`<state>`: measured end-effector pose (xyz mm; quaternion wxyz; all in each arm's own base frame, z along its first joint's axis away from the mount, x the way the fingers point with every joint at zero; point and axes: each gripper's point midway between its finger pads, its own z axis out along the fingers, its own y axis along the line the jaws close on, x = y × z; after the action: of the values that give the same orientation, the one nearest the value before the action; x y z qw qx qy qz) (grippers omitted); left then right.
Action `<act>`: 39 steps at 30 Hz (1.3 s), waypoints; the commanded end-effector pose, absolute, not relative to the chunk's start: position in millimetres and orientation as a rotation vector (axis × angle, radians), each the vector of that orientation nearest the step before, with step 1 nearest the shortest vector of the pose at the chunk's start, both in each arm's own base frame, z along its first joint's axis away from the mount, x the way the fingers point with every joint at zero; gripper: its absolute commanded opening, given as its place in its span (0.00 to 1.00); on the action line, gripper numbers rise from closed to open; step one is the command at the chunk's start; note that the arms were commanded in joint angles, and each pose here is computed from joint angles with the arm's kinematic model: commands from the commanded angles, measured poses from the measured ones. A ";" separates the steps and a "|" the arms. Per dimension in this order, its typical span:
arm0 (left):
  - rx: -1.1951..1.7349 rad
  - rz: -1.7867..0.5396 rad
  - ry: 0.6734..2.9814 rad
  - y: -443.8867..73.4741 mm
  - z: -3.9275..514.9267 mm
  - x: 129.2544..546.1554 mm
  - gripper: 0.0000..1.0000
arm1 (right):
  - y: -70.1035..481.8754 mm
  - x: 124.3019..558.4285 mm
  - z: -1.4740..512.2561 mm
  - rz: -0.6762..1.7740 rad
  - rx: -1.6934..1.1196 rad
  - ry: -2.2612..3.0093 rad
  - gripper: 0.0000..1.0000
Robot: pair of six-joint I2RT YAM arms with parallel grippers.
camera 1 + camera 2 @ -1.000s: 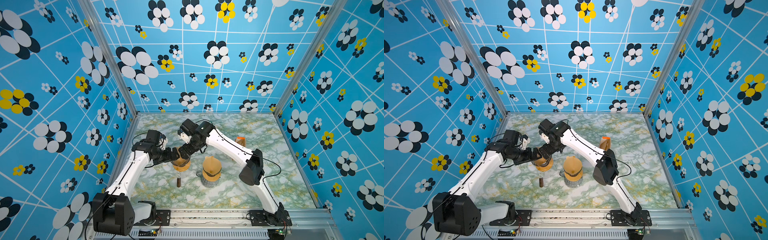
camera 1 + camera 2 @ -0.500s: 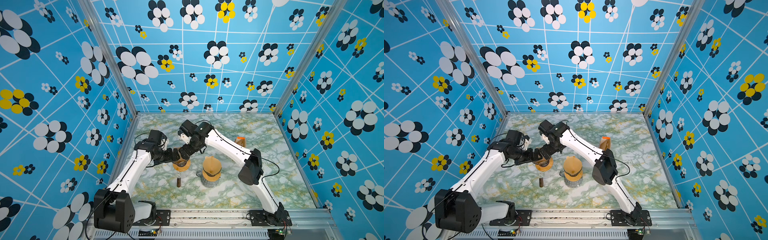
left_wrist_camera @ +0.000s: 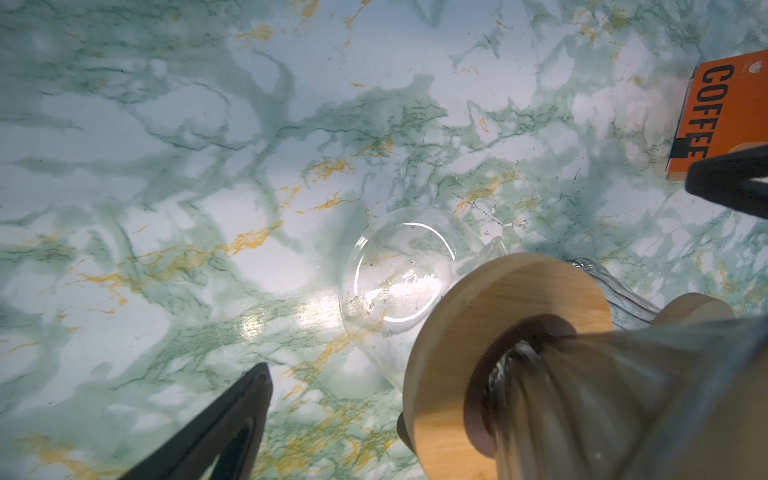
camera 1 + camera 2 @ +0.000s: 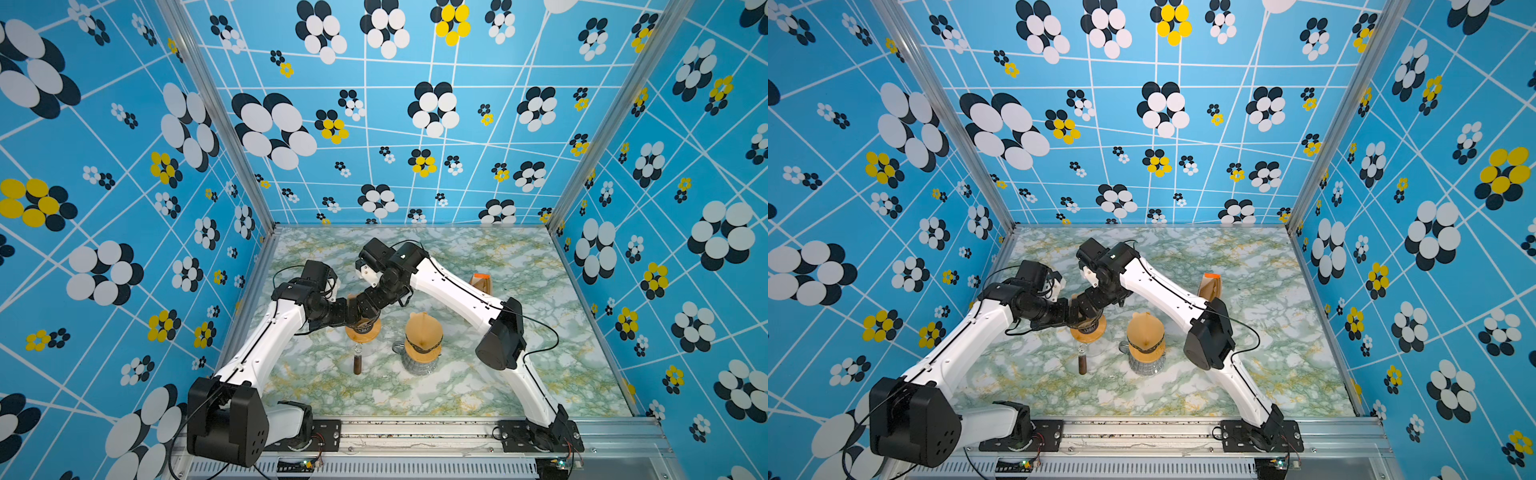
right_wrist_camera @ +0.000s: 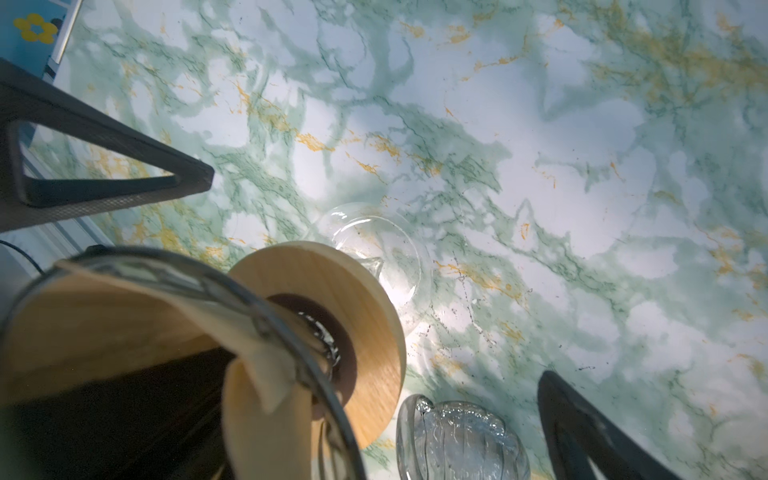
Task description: Place the coffee filter in the dripper
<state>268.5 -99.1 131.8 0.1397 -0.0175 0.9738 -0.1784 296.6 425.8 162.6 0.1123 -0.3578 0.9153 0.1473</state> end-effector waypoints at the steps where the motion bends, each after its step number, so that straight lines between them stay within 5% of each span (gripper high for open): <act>1: -0.043 -0.497 2.833 -99.7 130.6 261.1 0.99 | 429.5 294.9 159.2 0.467 -0.990 2.746 0.99; 30: -0.077 -0.501 2.808 -107.6 136.6 256.7 0.99 | 419.9 289.6 141.1 0.309 -0.892 2.789 0.99; 39: -0.080 -0.509 2.796 -109.6 141.8 255.2 0.99 | 435.1 294.4 172.3 0.462 -0.782 2.740 0.98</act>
<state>259.0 -103.1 136.7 0.1408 -0.0375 0.9748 -0.1687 295.7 418.1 141.6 0.0887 -0.2781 0.9490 0.1191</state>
